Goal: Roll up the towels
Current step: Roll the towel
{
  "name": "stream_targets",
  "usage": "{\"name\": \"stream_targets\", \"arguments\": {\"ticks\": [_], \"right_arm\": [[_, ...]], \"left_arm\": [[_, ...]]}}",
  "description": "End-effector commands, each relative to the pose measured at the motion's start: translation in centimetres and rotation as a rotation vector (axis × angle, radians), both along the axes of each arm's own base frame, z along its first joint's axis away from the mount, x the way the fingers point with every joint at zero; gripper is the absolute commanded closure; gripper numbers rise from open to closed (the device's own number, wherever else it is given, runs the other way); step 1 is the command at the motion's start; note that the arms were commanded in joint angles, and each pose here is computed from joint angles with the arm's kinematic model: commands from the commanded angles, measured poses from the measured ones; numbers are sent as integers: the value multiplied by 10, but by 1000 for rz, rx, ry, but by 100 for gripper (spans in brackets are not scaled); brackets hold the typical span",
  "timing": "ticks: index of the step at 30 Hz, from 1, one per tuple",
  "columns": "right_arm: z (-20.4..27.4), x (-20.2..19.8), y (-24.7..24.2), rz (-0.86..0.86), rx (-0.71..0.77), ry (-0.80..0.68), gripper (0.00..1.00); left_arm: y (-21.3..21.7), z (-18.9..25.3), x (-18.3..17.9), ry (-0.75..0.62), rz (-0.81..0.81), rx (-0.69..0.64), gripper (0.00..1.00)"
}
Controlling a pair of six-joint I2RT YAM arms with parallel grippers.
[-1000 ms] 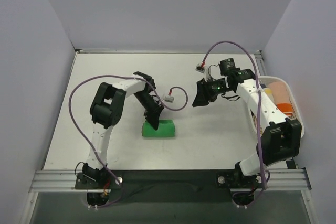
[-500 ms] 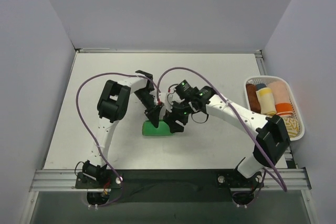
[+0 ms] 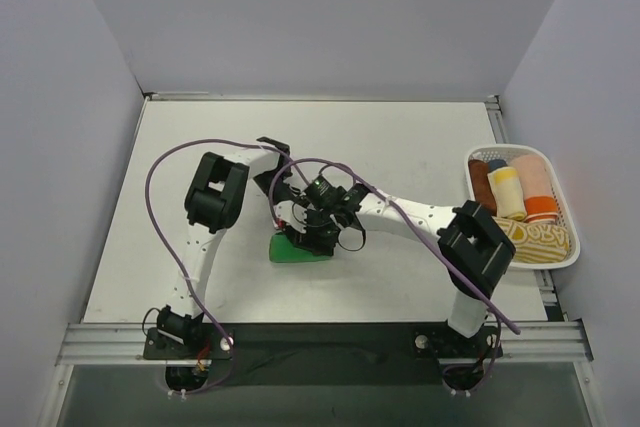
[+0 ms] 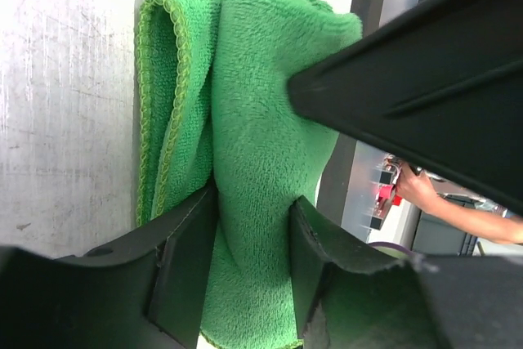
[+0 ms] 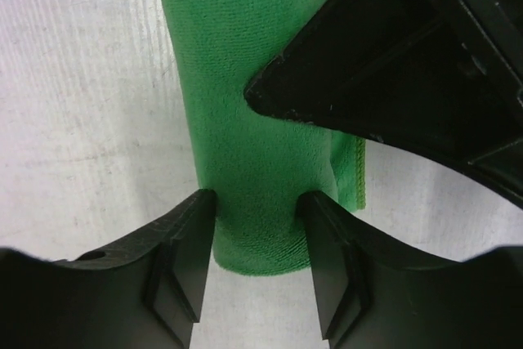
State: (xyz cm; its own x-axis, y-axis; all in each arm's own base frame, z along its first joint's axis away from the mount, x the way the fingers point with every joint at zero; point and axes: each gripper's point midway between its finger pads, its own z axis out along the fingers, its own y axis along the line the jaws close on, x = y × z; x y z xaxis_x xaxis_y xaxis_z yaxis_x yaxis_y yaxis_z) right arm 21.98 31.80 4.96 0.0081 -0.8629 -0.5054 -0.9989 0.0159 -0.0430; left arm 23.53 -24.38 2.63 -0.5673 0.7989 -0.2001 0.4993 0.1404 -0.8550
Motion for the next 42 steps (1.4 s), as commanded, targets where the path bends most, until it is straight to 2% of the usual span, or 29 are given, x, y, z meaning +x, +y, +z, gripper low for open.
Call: {"name": "stream_targets", "arguments": {"ticks": [1,6,8,10,14,18,19,21,22,24,26,27,28,29,30,31,32,38,42], "right_arm": [[-29,-14,-6,17,-49,74,56],[-39,-29,-11,2,-48,237,65],[-37,-32,-12,-19,-53,297,66],[-40,-34,-12,-47,-42,377,65],[-40,-32,-12,-119,-31,510,66],[-39,-22,-12,-181,2,600,66],[-38,-20,-12,-191,6,611,66],[-38,-16,-13,-206,14,647,66],[-38,-16,-13,-207,15,657,66],[-40,-16,-15,-212,9,689,66],[-39,-15,-14,-205,6,701,65],[-42,-16,-13,-206,1,710,65],[-40,-13,-10,-202,11,713,64],[-40,-14,-10,-205,7,724,64],[-42,-14,-9,-208,6,737,64],[-41,-15,-8,-207,7,751,64],[-43,-13,-6,-210,5,756,64],[-42,-1,-3,-250,28,820,64],[-42,4,-1,-254,28,835,64]], "left_arm": [[34,-42,-3,-44,-122,80,51],[40,-31,8,-29,-29,65,41],[44,-18,27,-39,92,20,39],[50,-3,43,-61,196,-16,32],[82,22,82,-73,467,-92,27],[112,48,95,-90,640,-158,17],[118,63,96,-141,659,-174,16],[126,67,89,-198,675,-175,16],[130,82,86,-296,654,-162,16],[131,80,73,-397,629,-150,16],[136,96,73,-625,588,-138,16],[136,85,57,-648,572,-117,16],[129,101,52,-777,517,-135,16],[133,98,60,-905,467,-107,17],[125,87,45,-931,408,-104,16],[111,95,38,-1010,333,-130,17],[107,94,41,-1078,293,-123,17],[45,97,21,-1247,90,-237,17],[22,86,18,-1329,-41,-261,17]]}}
